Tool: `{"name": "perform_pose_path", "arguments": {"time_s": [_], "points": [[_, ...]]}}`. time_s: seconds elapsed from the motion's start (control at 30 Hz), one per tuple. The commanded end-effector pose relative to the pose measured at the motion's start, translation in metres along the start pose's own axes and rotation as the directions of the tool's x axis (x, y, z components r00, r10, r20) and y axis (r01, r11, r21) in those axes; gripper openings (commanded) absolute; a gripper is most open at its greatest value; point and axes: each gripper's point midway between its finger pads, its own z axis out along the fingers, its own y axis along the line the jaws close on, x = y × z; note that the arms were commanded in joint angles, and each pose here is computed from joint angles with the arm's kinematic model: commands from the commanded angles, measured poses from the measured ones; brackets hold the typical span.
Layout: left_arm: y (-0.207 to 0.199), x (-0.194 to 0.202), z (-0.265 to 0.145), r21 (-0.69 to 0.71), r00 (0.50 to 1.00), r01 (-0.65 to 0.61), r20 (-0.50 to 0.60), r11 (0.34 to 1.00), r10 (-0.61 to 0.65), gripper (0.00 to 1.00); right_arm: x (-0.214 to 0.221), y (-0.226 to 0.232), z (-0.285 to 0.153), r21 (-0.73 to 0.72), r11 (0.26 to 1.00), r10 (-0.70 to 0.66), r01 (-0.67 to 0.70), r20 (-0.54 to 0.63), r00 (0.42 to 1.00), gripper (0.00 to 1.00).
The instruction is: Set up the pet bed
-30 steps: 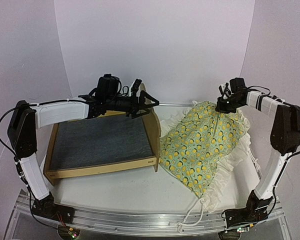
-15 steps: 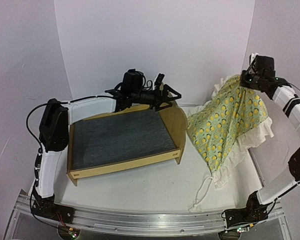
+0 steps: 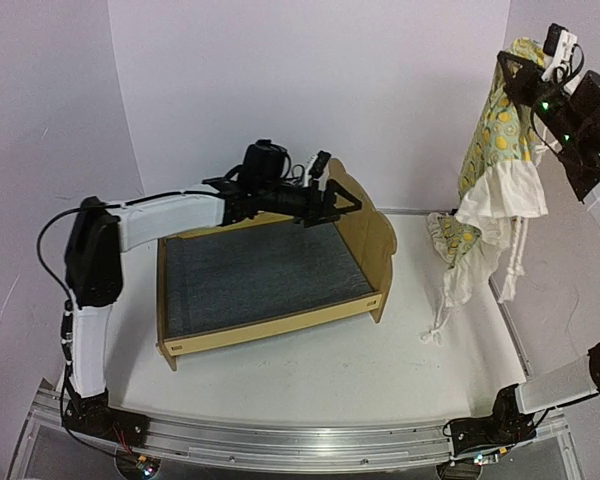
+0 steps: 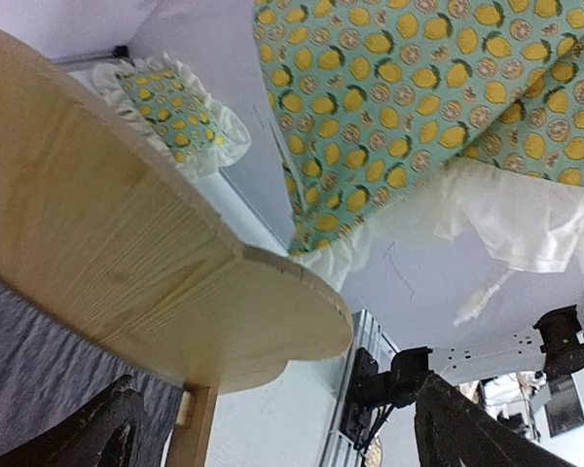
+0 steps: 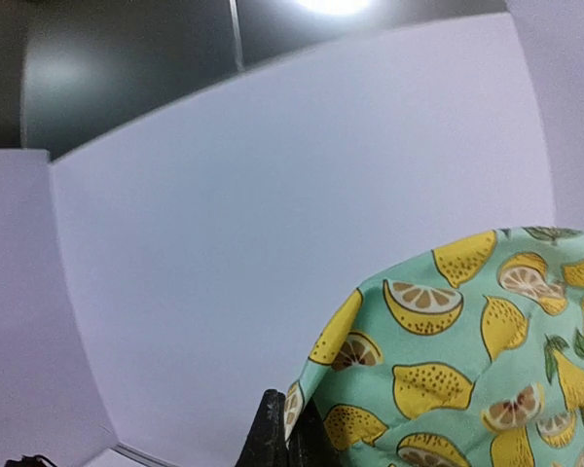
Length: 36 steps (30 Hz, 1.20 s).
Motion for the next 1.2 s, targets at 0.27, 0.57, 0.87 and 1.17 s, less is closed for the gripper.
{"name": "perform_pose_path", "arguments": {"time_s": [0.27,0.57,0.87,1.17], "points": [[-0.083,-0.035,-0.175,-0.061,0.919,-0.248,0.301,0.967,0.254,0.99,-0.153,0.150,-0.023,-0.817,0.538,0.550,-0.208,0.153,0.821,0.00],[-0.100,-0.024,-0.230,-0.085,0.822,-0.256,0.505,0.963,0.263,0.98,-0.132,0.227,0.014,-0.920,0.233,0.730,-0.317,-0.050,0.682,0.00],[-0.058,0.029,-0.263,-0.092,0.799,-0.100,0.586,0.991,0.135,0.99,-0.048,0.291,0.055,-0.868,0.250,0.718,-0.429,-0.131,0.683,0.00],[-0.040,0.034,-0.229,0.282,0.797,-0.091,0.596,0.955,-0.101,0.95,-0.002,0.300,0.069,-0.836,0.133,0.727,-0.532,-0.283,0.625,0.00]]}}
